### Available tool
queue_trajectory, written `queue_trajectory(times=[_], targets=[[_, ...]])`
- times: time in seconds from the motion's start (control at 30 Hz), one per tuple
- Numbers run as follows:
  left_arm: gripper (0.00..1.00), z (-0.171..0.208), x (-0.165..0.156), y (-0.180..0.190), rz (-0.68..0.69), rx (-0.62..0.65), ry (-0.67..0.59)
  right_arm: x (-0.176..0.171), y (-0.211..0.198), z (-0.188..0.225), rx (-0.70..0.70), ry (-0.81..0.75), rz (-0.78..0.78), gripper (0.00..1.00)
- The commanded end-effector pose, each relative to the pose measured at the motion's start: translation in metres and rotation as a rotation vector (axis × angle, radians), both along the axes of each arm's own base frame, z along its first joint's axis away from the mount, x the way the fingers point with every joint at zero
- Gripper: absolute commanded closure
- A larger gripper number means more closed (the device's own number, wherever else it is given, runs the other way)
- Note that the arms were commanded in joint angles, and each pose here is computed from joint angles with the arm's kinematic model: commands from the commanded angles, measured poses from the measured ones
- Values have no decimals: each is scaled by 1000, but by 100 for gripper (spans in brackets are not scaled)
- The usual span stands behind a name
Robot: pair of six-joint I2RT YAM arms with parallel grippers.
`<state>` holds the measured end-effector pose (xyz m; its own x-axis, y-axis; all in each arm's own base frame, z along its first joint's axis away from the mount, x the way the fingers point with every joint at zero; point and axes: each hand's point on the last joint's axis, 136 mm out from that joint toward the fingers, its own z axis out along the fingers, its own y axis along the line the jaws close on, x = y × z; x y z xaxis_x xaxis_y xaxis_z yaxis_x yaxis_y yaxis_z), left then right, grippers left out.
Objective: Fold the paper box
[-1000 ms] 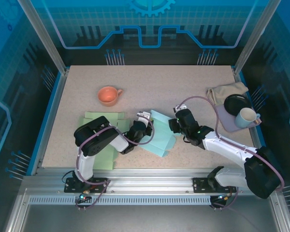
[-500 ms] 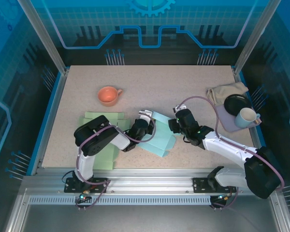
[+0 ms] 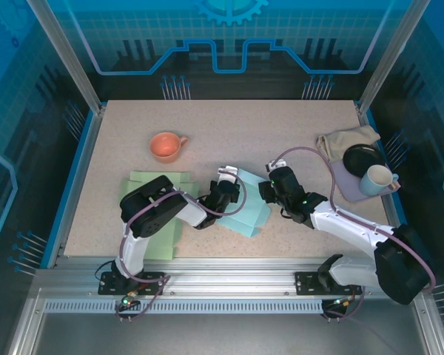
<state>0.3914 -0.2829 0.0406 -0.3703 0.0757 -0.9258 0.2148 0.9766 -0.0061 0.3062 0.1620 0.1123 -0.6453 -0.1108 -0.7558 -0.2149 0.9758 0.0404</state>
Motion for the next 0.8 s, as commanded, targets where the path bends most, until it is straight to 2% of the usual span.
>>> queue_trajectory(times=[0.0,0.1,0.33,0.57,0.77], targets=[[88,-20,-2,28,98,52,58,-31,-6,-37,-57,151,37,56],[77,-13,-7,21,47,19,60,-30,-5,-39,-61,157,36,55],[61,12,-23,15,-60,-34,41,-28,-5,-41,-72,161,34,55],[58,26,-44,21,-134,-69,15,-29,-4,-41,-71,162,39,55],[59,32,-45,27,-147,-43,-5,-30,-3,-39,-69,159,45,55]])
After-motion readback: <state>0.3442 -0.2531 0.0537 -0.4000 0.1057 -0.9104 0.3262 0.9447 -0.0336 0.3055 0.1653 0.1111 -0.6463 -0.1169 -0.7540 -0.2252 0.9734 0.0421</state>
